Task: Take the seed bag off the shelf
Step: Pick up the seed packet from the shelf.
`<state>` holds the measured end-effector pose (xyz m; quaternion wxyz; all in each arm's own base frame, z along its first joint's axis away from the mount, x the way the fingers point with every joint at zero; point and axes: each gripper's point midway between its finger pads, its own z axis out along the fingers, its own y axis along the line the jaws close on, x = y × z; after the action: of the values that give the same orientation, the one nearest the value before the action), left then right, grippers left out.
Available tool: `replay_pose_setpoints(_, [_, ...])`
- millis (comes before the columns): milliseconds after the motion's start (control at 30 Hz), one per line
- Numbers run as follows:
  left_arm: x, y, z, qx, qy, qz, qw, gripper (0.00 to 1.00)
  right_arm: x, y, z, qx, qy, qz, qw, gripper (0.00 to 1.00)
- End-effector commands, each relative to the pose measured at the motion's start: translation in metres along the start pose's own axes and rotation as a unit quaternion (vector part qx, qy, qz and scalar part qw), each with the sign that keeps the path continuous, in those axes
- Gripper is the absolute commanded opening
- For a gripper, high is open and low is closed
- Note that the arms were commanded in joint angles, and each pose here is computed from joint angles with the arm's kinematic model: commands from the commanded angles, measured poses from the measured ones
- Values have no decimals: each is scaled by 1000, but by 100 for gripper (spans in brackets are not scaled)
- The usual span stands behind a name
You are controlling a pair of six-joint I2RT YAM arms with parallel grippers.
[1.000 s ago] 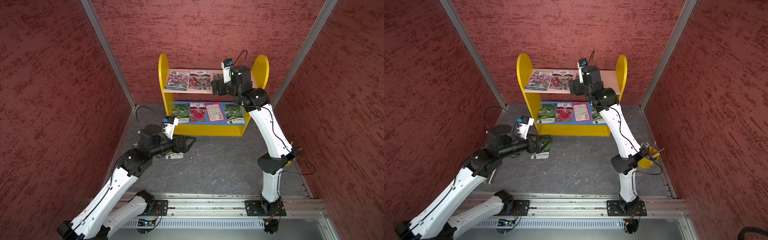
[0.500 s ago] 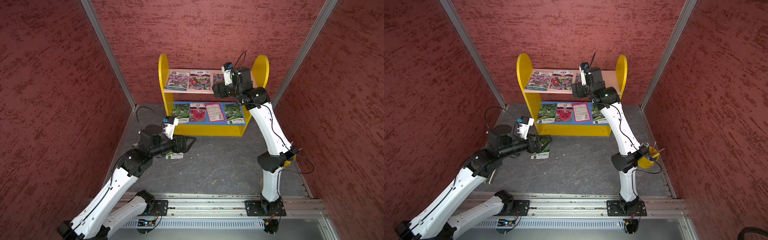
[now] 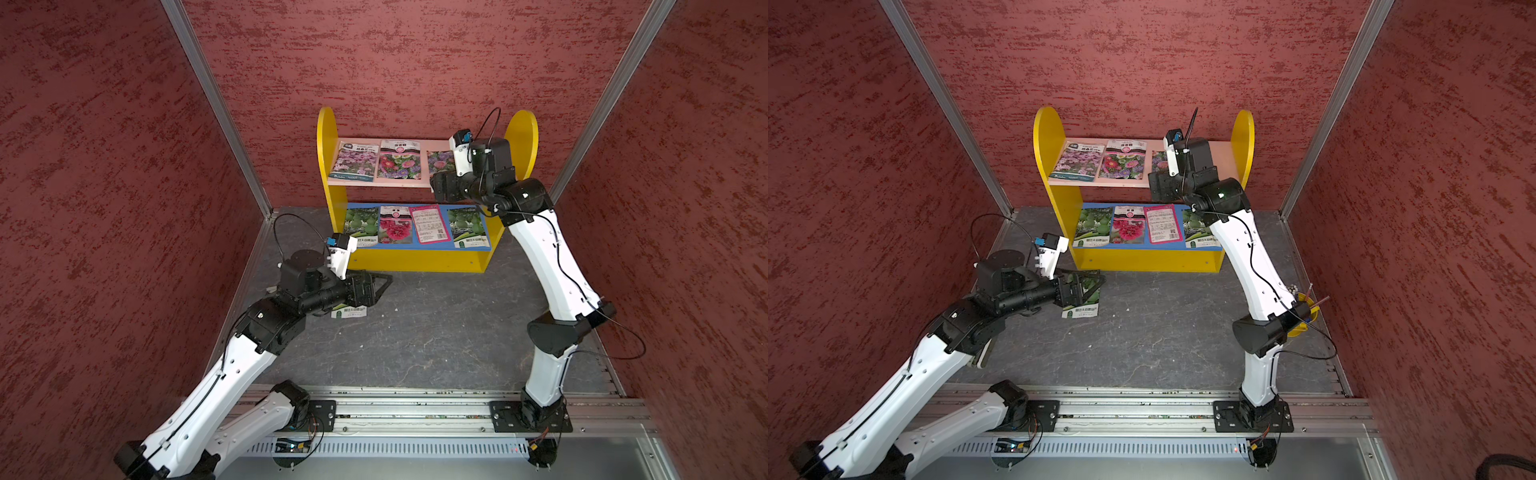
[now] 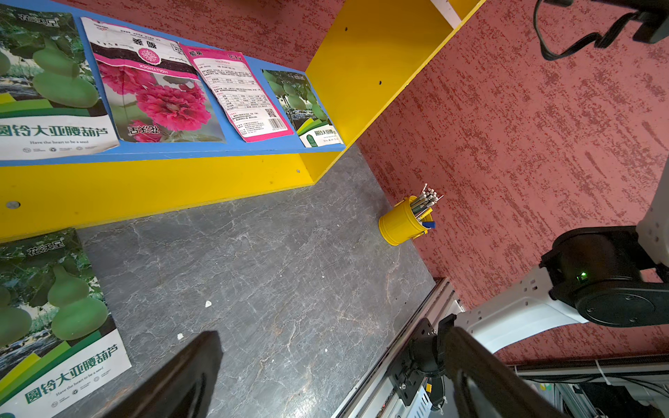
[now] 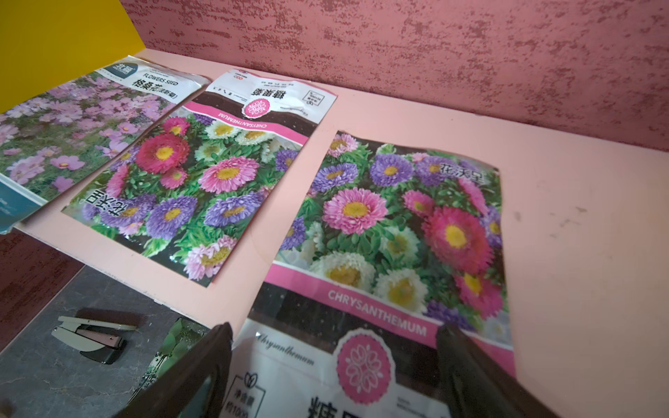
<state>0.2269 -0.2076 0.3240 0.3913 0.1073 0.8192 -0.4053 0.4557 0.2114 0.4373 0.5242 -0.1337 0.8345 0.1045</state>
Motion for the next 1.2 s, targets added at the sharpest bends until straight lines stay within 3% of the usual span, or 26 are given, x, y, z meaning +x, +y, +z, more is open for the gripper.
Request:
replay_pose_setpoints(0, [-1, -1, 3, 4, -5, 6, 1000, 100, -18, 3, -18, -15, -29, -1, 999, 91])
replay_pose_setpoints(433, [-2, -1, 0, 1, -10, 11, 1000, 100, -44, -4, -81, -41, -94, 59, 993, 95])
replay_pose_setpoints(700, [-1, -2, 2, 7, -8, 12, 1000, 100, -16, -37, -137, -50, -109, 195, 973, 93])
replay_pose_setpoints(967, [2, -5, -1, 13, -9, 21, 1000, 100, 27, -46, -123, -107, -104, 319, 936, 85])
replay_pose_setpoints(1167, [6, -4, -4, 11, -2, 19, 1000, 100, 34, -37, -91, -182, -96, 383, 901, 82])
